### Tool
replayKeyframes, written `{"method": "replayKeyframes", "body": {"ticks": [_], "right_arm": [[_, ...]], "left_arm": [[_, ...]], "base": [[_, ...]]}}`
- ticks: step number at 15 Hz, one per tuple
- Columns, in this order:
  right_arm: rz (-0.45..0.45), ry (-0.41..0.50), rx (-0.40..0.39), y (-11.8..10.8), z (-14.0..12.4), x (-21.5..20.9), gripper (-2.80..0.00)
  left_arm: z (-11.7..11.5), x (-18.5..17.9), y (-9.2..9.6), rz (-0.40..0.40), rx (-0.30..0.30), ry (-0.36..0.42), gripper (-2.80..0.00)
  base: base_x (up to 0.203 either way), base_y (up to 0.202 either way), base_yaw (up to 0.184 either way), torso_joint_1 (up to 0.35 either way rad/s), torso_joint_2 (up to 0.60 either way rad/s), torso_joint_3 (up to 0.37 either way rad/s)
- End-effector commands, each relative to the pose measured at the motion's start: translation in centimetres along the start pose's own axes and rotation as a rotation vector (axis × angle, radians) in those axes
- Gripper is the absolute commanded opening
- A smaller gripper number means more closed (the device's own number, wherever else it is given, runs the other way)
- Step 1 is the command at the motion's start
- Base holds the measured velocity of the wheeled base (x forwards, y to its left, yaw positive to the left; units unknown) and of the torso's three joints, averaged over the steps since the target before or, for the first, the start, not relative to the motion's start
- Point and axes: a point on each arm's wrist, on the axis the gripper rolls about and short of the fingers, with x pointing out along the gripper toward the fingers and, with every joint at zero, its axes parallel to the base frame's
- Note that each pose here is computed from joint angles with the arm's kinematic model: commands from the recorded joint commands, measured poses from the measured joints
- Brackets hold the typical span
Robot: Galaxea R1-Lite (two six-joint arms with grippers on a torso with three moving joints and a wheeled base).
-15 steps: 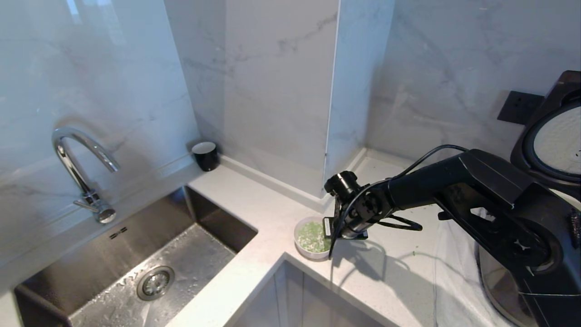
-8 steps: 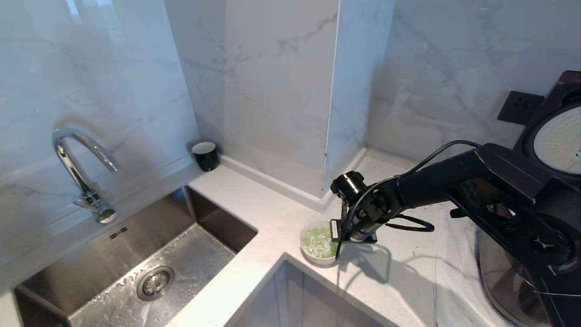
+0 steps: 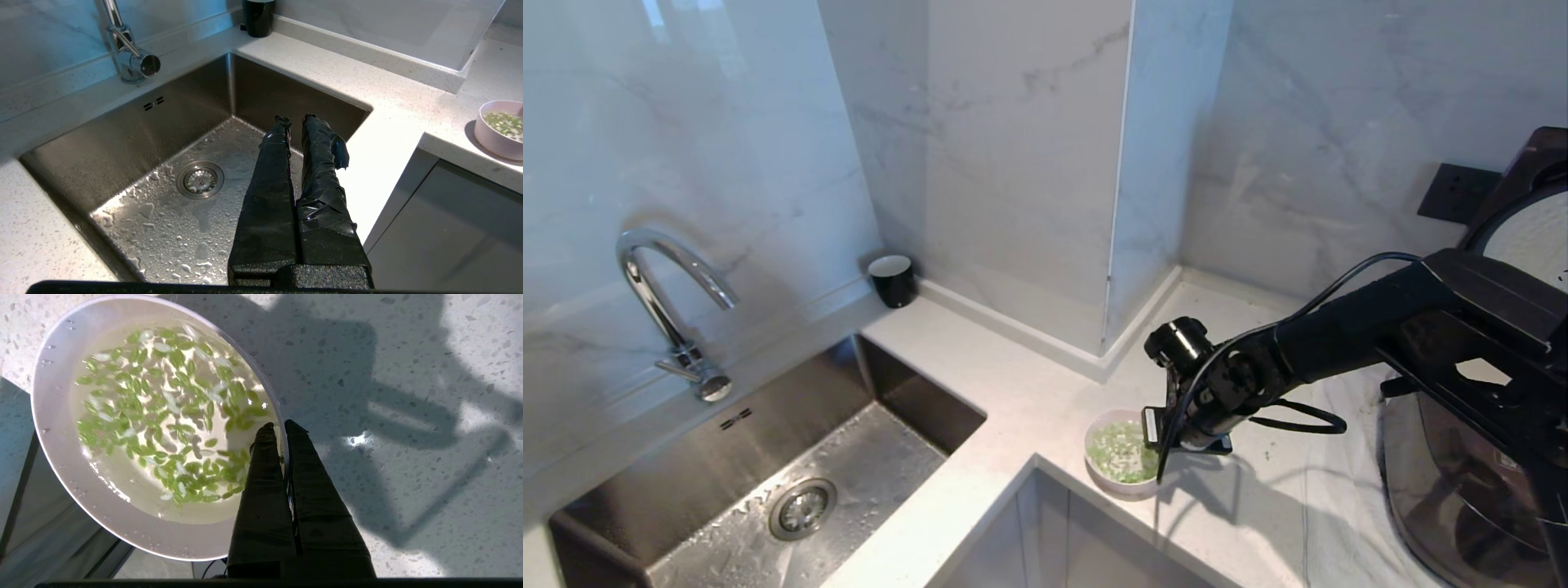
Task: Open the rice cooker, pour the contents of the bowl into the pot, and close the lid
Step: Pick up the bowl on the table
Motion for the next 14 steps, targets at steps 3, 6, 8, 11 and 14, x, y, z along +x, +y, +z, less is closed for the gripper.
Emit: {"method": "replayKeyframes", "body": {"ticks": [3, 6, 8, 11, 14], "right_arm": [[-0.018, 0.009, -0.003, -0.3, -0.3, 0.9, -0.94], [-0.018, 0.009, -0.006, -0.2, -0.3, 0.9, 0.00], [-0.023, 0.020, -0.032, 0.0, -0.6, 1.3, 0.00], [-0.078, 0.010, -0.055, 0.1, -0.9, 1.9, 0.00], [-0.077, 0.009, -0.069, 0.2, -0.9, 1.9, -2.80]], "left_arm": [[0.0, 0.0, 0.0, 0.000, 0.000, 0.002, -2.80], [0.0, 0.0, 0.0, 0.000, 0.000, 0.002, -2.80], [0.0, 0.0, 0.0, 0.000, 0.000, 0.002, -2.80], [0.0, 0.0, 0.0, 0.000, 0.000, 0.002, -2.80], [0.0, 0.0, 0.0, 0.000, 0.000, 0.002, -2.80]], "base": [[0.000, 0.000, 0.000, 0.000, 0.00, 0.000], [0.000, 0.000, 0.000, 0.000, 0.00, 0.000], [0.000, 0.000, 0.000, 0.000, 0.00, 0.000], [0.000, 0.000, 0.000, 0.000, 0.00, 0.000], [0.000, 0.000, 0.000, 0.000, 0.00, 0.000]]}}
